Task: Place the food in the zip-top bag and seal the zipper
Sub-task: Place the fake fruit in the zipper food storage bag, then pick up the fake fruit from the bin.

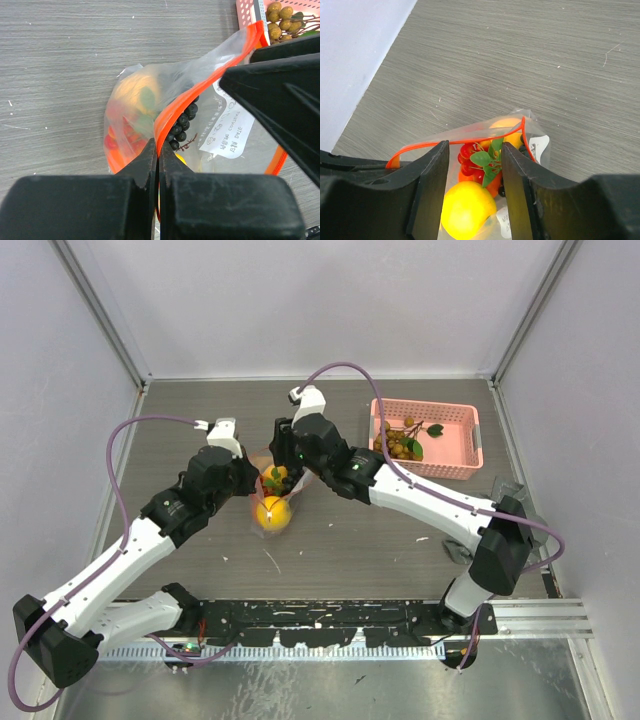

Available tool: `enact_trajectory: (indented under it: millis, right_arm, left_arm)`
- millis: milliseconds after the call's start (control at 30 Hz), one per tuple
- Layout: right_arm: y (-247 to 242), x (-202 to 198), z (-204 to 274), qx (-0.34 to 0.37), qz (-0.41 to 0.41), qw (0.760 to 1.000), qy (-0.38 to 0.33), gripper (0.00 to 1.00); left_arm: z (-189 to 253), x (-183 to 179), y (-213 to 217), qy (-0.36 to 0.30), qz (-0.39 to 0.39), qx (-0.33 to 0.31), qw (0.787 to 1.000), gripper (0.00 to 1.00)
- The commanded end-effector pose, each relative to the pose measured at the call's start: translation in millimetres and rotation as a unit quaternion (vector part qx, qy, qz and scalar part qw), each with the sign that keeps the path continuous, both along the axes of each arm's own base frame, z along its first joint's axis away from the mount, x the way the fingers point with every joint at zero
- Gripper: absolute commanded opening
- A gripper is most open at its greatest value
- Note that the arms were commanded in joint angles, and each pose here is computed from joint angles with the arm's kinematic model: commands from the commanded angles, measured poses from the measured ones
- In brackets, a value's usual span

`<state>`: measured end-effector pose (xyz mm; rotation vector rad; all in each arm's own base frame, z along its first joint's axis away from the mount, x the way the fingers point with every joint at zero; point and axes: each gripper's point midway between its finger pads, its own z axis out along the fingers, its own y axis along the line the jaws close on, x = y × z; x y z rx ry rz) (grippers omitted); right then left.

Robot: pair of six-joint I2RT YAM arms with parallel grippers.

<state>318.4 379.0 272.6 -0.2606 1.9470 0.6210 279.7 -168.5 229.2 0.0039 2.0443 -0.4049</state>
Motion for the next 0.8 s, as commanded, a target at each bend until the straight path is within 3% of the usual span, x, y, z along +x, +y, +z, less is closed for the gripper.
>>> enact_trajectory:
  millis: [0,400,767]
  right_arm:
    - [-22,-10,62,0.028,0.0,0.998,-0.062,0.53]
    - [-83,10,44,-0.053,-0.059,0.995,-0.057,0.62]
    - [-198,56,6,-0.073,-0.159,0.985,-0.003,0.74]
  left_arm:
    - [22,6,-2,-0.035,0.002,-0.029,0.999,0.0]
    - [23,5,1,-0.036,0.006,-0.027,0.999,0.0]
    - [20,6,2,-0.033,0.007,-0.024,0.999,0.0]
